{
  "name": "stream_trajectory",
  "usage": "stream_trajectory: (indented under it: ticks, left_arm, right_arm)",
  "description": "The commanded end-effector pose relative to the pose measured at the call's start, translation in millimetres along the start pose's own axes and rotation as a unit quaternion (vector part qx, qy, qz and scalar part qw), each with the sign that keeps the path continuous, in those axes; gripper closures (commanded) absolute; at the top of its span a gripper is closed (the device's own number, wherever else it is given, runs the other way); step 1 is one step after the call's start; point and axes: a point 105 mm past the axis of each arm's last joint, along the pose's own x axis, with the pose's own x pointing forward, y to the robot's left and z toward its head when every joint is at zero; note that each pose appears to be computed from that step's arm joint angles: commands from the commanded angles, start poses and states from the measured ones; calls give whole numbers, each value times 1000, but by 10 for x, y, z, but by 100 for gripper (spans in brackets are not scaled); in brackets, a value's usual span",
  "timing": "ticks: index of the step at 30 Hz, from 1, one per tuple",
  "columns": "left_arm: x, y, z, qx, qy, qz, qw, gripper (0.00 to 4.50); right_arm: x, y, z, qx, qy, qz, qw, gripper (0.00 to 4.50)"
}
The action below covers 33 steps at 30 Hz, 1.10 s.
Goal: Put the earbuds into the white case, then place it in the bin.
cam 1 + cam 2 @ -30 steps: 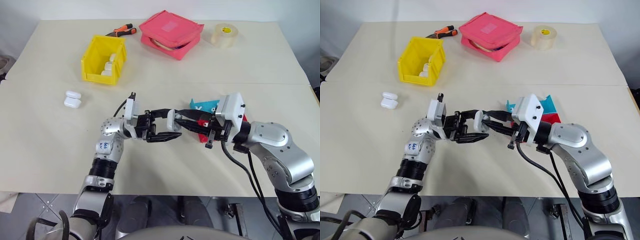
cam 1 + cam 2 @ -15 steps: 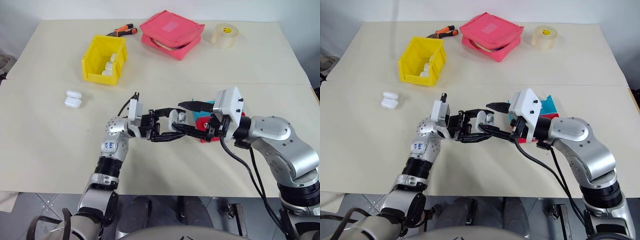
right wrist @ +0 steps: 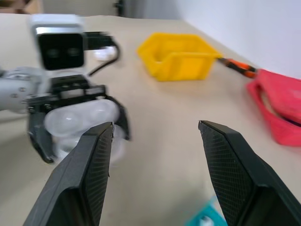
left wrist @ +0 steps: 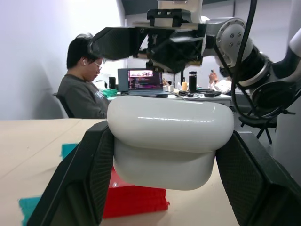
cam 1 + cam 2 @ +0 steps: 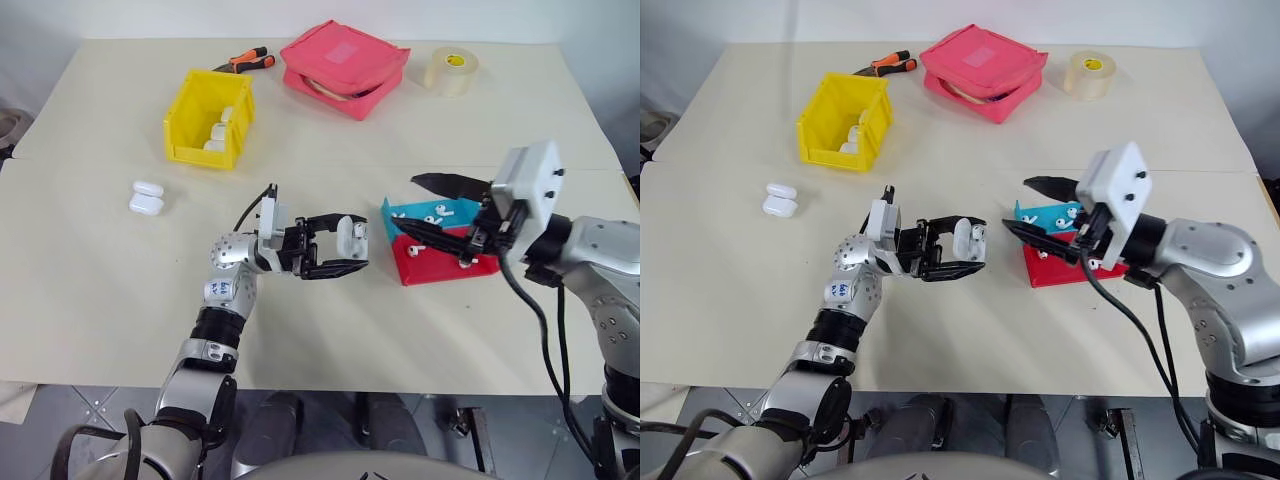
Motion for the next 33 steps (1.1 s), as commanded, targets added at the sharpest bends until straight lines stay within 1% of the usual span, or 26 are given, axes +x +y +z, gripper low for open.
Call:
stream_trajectory:
  ticks: [1, 5, 8, 13, 17, 22, 25, 27, 30, 33]
  left_arm:
    - [-54, 84, 74, 22, 2, 15, 1000, 166]
    - [-105, 139, 96, 27, 7, 25, 999, 166]
    - [-129, 172, 117, 30, 9, 28, 999, 166]
    - [-110, 248, 159, 39, 8, 32, 999, 166]
    - [-109, 278, 184, 44, 7, 33, 998, 166]
    - [-116, 273, 208, 49, 6, 31, 998, 166]
    - [-123, 254, 222, 52, 5, 31, 998, 166]
    - [-131, 236, 229, 54, 5, 33, 998, 166]
    - [-157, 189, 236, 56, 6, 40, 998, 166]
    - [-198, 125, 228, 56, 10, 48, 997, 166]
  right_arm:
    - [-311, -78, -110, 4, 35, -59, 998, 149]
    - [-654, -1, -398, 37, 93, -98, 990, 149]
    - [-849, 95, -529, 56, 120, -115, 985, 149]
    - [-1082, 195, -636, 68, 143, -131, 979, 149]
    - [-1158, 201, -640, 65, 151, -131, 978, 149]
    - [-1149, 144, -624, 56, 156, -123, 979, 149]
    - [-1076, 102, -614, 51, 156, -109, 980, 149]
    - [-996, 62, -611, 45, 161, -95, 981, 149]
    - [-789, -49, -558, 27, 154, -65, 986, 149]
    - [-549, -186, -554, 12, 165, -33, 986, 149]
